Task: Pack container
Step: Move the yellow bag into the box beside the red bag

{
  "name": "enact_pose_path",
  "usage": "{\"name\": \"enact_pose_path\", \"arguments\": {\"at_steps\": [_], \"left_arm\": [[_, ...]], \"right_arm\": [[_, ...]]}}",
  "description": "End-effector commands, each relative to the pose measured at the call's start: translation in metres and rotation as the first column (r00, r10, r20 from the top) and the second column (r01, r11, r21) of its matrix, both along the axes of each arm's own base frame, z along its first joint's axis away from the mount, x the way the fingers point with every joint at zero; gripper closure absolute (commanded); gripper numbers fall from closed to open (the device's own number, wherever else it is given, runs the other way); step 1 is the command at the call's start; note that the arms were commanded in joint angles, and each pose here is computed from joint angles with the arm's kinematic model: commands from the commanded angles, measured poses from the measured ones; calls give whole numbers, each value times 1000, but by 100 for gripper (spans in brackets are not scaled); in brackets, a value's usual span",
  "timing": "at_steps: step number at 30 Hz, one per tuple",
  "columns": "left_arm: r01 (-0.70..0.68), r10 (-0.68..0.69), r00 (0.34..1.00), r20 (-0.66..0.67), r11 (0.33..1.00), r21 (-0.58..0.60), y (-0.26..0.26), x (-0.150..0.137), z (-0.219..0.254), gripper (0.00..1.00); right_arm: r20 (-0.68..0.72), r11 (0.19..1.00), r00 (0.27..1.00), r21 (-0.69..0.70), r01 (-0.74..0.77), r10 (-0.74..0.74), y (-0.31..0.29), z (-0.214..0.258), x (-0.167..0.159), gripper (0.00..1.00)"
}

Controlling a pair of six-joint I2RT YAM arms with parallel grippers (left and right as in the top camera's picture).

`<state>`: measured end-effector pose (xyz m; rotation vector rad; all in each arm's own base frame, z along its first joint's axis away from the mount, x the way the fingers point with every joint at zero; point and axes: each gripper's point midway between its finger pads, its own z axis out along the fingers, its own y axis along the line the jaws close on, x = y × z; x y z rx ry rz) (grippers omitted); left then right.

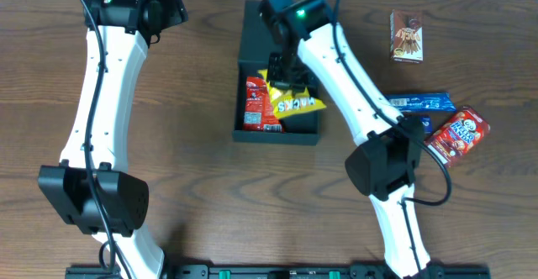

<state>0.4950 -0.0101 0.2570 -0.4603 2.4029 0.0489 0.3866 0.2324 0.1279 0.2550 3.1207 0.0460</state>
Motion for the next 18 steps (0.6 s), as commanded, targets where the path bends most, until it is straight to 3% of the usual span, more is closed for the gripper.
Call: {"name": "enact_pose_path", "arguments": {"at_steps": [1,11,18], "left_arm": [[24,-24,1000,12,1000,-2,-1,1,7,17],[47,-47,999,4,998,-31,-7,0,5,17],[47,-48,999,-10,998,-31,-7,-3,3,17]], "right_arm": [[-16,996,997,-59,73,-74,-8,-11,-6,98],[-24,988,994,-111,108,-111,-14,-65,-5,98],[49,977,989,-156,146,-140,-20,-92,4,98]]}}
